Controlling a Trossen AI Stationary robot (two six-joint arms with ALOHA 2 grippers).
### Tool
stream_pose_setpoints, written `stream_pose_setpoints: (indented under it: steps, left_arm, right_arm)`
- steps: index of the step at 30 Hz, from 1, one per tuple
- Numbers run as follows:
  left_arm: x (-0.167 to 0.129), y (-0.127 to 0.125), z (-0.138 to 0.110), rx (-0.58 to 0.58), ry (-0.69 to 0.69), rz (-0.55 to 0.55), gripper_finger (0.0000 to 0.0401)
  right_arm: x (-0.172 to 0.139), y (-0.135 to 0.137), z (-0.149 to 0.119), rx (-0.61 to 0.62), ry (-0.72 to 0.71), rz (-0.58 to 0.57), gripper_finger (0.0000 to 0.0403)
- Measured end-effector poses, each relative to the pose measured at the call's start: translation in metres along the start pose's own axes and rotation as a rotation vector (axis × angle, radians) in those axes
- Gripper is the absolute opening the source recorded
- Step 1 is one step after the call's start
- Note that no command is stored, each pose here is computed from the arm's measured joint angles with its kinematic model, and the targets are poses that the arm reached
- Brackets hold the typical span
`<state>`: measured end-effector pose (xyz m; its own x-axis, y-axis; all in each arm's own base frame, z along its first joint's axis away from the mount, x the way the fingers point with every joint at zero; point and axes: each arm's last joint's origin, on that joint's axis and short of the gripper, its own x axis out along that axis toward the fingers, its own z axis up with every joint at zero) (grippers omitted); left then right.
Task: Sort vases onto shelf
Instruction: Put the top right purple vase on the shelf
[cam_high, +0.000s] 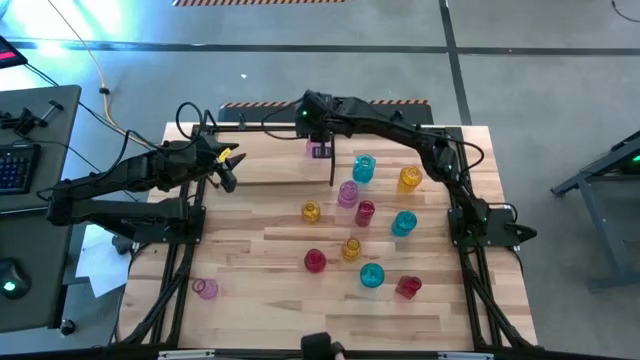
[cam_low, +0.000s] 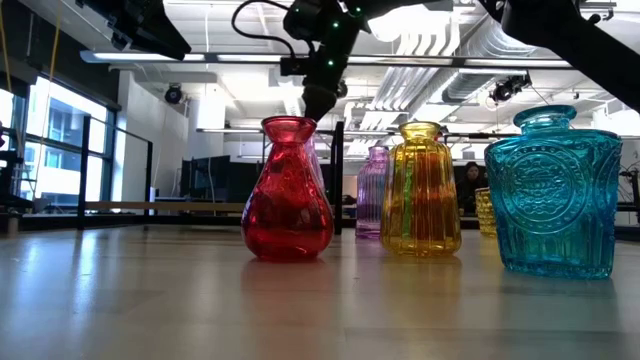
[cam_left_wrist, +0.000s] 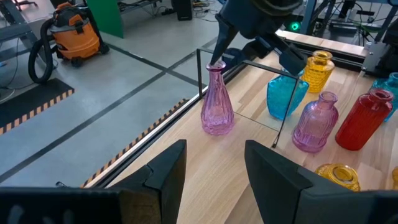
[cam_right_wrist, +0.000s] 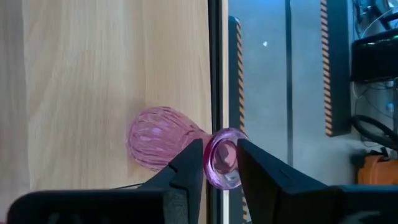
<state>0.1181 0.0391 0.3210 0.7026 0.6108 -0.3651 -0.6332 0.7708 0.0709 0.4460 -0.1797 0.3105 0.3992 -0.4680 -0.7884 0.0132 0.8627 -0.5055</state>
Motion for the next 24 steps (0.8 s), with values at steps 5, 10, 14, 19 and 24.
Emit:
stream_pose_setpoints:
  steps: [5, 10, 14, 19, 24]
  left_arm:
    - [0.0, 0.0, 0.0, 0.002, 0.005, 0.001, 0.0157]
    - [0.0, 0.0, -0.003, 0.006, 0.025, 0.003, 0.0157]
    - [0.0, 0.001, -0.004, 0.011, 0.039, 0.005, 0.0157]
    - [0.0, 0.001, -0.004, 0.012, 0.042, 0.005, 0.0157]
    - [0.0, 0.001, -0.005, 0.016, 0.052, 0.002, 0.0157]
  right_arm:
    - [-0.001, 0.002, 0.002, -0.004, 0.006, -0.028, 0.0087]
    - [-0.003, 0.0, 0.003, 0.001, -0.01, -0.043, 0.0087]
    - [-0.011, -0.004, 0.005, 0.007, -0.034, -0.061, 0.0087]
    - [-0.027, -0.009, 0.004, 0.028, -0.063, -0.077, 0.0087]
    - [-0.049, -0.009, 0.003, 0.071, -0.1, -0.037, 0.0079]
